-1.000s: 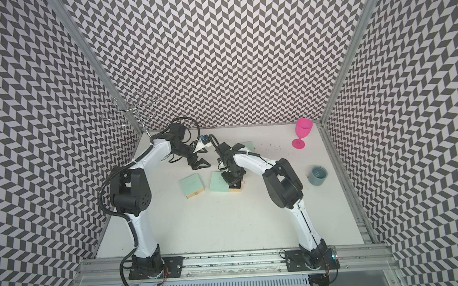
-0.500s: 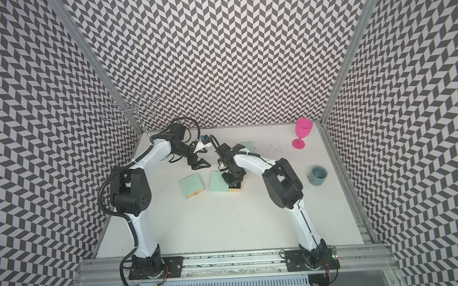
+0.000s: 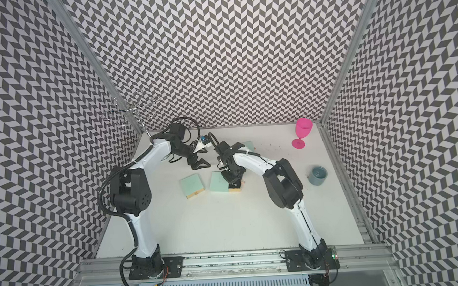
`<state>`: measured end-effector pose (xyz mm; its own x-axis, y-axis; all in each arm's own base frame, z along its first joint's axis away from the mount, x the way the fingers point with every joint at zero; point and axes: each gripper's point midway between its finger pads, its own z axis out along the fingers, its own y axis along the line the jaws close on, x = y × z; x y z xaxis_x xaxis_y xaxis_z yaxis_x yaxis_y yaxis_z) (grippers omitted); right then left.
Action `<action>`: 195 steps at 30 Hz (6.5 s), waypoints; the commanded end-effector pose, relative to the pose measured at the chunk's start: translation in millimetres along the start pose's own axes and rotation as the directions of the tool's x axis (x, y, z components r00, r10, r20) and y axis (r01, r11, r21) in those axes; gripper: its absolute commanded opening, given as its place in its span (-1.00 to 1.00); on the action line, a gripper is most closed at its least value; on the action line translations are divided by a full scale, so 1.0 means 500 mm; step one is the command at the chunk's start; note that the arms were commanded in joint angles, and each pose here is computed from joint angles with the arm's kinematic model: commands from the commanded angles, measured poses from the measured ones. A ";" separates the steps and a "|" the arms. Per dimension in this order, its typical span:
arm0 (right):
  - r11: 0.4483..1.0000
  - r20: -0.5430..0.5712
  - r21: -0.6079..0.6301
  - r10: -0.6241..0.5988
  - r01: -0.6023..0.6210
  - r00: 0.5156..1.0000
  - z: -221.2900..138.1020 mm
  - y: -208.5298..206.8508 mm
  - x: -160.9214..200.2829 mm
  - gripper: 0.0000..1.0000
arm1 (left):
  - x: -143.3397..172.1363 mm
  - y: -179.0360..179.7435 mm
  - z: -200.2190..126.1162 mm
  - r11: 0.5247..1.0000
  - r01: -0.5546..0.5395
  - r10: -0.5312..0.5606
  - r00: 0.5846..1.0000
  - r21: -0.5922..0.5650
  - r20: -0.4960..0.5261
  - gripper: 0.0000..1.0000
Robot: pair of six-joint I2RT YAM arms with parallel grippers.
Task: Place the earrings into the drawer-style jewelry box
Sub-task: Insert the earring into the inner lining.
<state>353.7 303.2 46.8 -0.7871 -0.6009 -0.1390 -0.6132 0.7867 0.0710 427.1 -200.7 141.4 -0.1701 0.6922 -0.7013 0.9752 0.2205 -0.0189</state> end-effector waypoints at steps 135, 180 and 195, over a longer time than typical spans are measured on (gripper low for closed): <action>0.999 -0.108 0.024 -0.029 0.032 0.994 0.012 0.048 0.059 -0.72 | 0.005 0.001 0.000 1.000 -0.015 0.015 1.000 0.008 0.010 0.93; 0.993 -0.033 0.116 -0.019 0.023 0.999 -0.035 0.019 0.044 -0.69 | 0.016 0.001 0.003 1.000 -0.014 0.014 1.000 0.017 -0.001 0.93; 0.995 -0.040 0.094 -0.024 0.028 0.999 -0.021 0.025 0.044 -0.90 | 0.017 -0.003 0.005 1.000 -0.013 0.013 1.000 0.020 -0.004 0.93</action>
<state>332.4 296.5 46.0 -0.7822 -0.6167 -0.0888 -0.6166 0.7866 -0.0320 424.5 -194.0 130.1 -0.1785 0.7077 -0.6836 0.9750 0.2208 -0.0260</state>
